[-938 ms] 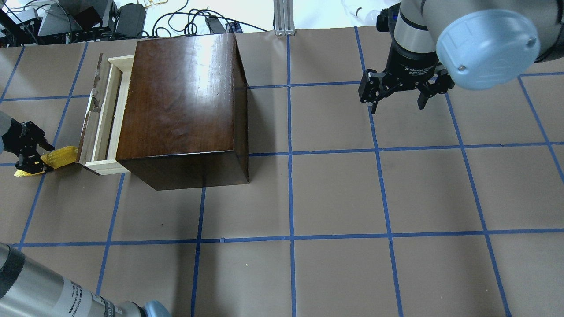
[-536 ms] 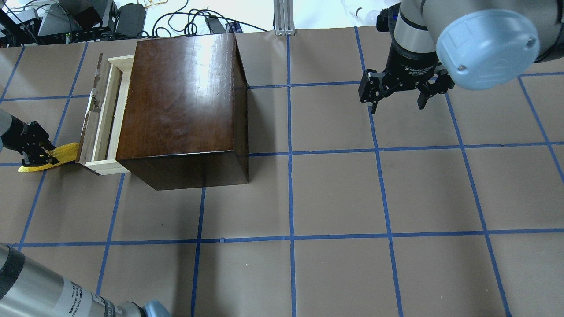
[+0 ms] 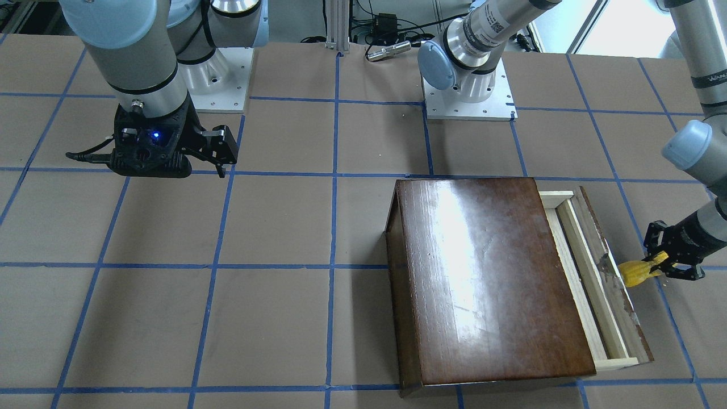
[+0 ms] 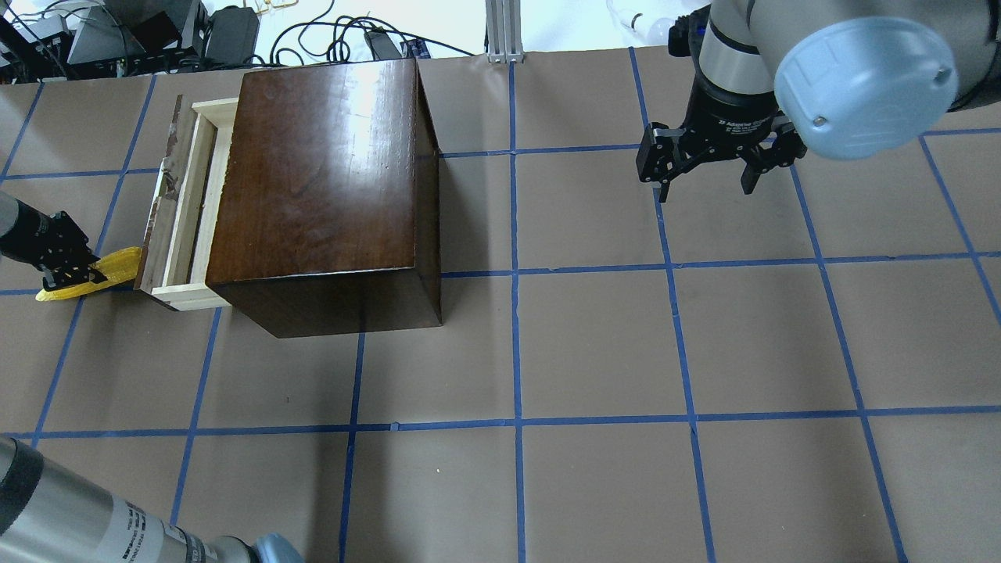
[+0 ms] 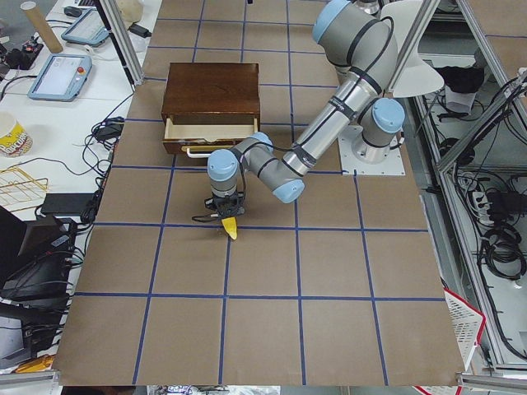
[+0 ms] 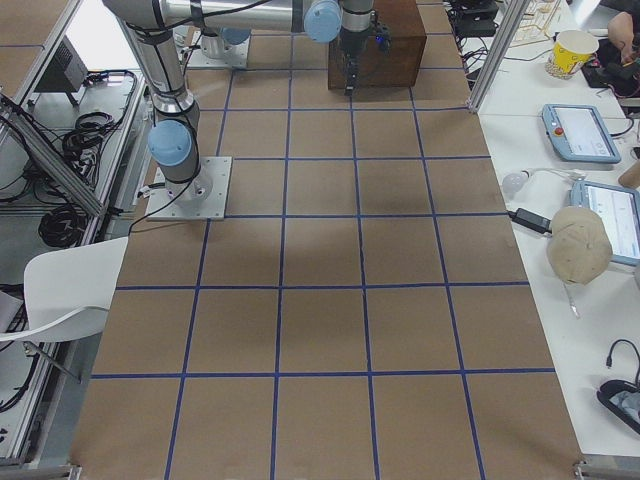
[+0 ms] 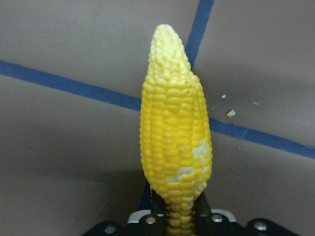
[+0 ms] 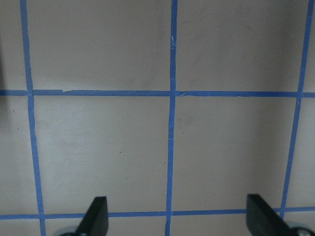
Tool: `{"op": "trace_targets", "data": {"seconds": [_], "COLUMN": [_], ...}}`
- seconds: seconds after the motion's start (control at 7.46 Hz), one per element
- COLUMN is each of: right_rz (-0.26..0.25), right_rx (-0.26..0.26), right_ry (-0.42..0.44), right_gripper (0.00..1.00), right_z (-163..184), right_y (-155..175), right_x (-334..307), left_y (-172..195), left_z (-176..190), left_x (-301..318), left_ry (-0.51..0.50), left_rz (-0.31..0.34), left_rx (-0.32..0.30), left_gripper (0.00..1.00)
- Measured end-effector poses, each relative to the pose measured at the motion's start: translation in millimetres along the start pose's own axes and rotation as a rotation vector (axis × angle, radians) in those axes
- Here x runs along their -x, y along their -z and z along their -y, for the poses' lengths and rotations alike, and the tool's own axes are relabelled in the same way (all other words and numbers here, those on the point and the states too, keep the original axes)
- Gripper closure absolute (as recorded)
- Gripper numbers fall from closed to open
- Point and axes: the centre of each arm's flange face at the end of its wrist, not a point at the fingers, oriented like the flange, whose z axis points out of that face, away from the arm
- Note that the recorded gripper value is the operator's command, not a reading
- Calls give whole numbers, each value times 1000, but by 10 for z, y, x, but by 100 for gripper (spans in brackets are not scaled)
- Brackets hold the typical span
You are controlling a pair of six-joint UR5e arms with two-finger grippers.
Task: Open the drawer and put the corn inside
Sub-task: 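Lift the corn with the left gripper away from the table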
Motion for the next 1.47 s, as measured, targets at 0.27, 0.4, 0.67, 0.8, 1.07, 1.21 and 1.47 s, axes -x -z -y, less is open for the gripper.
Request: {"op": "trace_targets", "data": {"seconds": [0.27,0.4,0.67,0.8,1.07,1.21,1.47], "right_rz": [0,0,0,0,0,0,0], "right_rx": [0,0,0,0,0,0,0], "right_ry": [0,0,0,0,0,0,0], "right_gripper": [0,0,0,0,0,0,0], "right_z": [0,0,0,0,0,0,0], "right_y": [0,0,0,0,0,0,0], "right_x": [0,0,0,0,0,0,0], "left_y": [259,475,994,1264,1690,1822,2009], "left_z": [-8,-32,-84,-111,-176,-207,-273], "left_x": [-13,-17,-58,-94,-115,-118,-81], "left_ry": [-1,-2,-15,-56,-198,-294,-429], "left_rz": [-24,-28,-26,-24,-10,-14,-22], "left_rx": [-12,-12,2,7,14,11,-1], "left_gripper": [100,100,100,100,100,100,100]}}
